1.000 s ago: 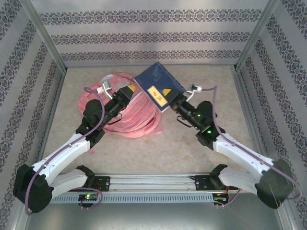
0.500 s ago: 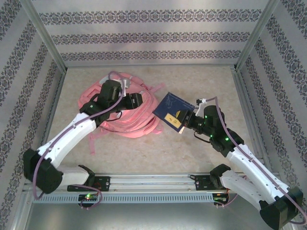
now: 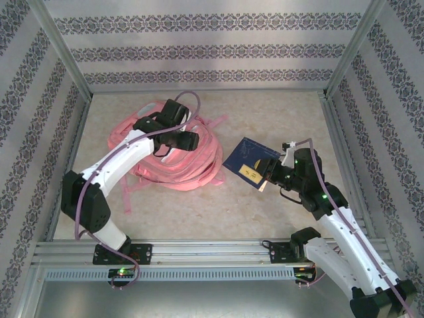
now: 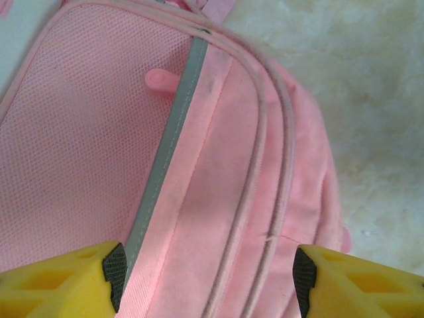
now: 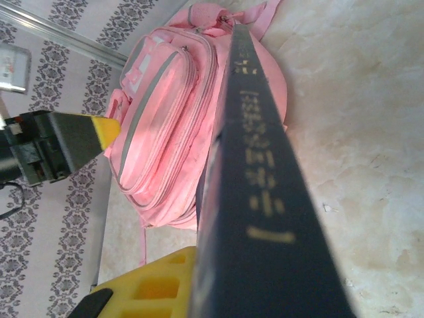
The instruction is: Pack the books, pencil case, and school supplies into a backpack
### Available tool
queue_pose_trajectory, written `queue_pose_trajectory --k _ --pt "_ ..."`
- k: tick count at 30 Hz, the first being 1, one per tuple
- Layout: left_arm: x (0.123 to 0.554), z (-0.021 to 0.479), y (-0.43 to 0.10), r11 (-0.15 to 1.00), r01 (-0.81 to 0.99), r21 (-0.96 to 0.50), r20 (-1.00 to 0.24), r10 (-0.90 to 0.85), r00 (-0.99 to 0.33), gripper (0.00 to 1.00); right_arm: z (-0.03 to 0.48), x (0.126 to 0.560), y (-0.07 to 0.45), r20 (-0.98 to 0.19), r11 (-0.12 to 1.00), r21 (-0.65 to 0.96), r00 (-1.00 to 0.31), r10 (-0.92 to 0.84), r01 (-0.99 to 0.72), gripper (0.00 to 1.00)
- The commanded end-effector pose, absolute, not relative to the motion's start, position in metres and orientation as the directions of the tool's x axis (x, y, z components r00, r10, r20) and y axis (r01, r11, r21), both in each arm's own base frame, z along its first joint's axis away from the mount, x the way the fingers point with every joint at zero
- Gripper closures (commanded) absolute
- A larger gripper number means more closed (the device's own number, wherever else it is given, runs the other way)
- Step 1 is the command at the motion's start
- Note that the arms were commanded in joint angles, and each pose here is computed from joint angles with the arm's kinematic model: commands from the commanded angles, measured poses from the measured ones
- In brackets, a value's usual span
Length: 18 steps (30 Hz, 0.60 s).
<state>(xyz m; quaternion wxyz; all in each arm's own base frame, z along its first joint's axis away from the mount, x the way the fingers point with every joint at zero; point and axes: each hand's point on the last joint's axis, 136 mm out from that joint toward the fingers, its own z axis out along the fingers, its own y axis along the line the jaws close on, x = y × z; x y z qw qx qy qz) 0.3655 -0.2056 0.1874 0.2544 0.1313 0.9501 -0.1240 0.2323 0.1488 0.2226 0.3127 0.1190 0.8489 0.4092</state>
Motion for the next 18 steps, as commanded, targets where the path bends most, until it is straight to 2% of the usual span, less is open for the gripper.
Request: queue_pose_trajectory --k 1,6,9,12,14,18 --pt "0.367 0.167 -0.197 0.936 0.326 -0.13 -0.458 0.235 -0.857 0.31 0.236 0.231 0.152 -0.437 0.603 0.792 -0.777 0.452 -0.095 1.0" --pt "0.381 0.155 -0.208 0.903 0.283 -0.323 -0.467 0.108 -0.878 0.32 0.237 0.235 0.153 -0.432 0.596 0.798 -0.779 0.454 -0.096 1.0" --pt "0.386 0.158 -0.213 0.877 0.274 -0.394 -0.488 0.052 -0.871 0.36 0.235 0.236 0.155 -0.418 0.587 0.805 -0.788 0.452 -0.09 1.0" --pt "0.384 0.159 -0.218 0.857 0.301 -0.417 -0.494 0.064 -0.867 0.44 0.234 0.236 0.155 -0.413 0.586 0.805 -0.791 0.452 -0.086 1.0" --pt "0.383 0.16 -0.215 0.864 0.306 -0.401 -0.498 0.075 -0.864 0.45 0.232 0.236 0.156 -0.408 0.588 0.805 -0.794 0.451 -0.08 1.0" --pt "0.387 0.172 -0.199 0.887 0.307 -0.344 -0.544 0.077 -0.835 0.36 0.228 0.238 0.156 -0.39 0.583 0.81 -0.796 0.462 -0.059 1.0"
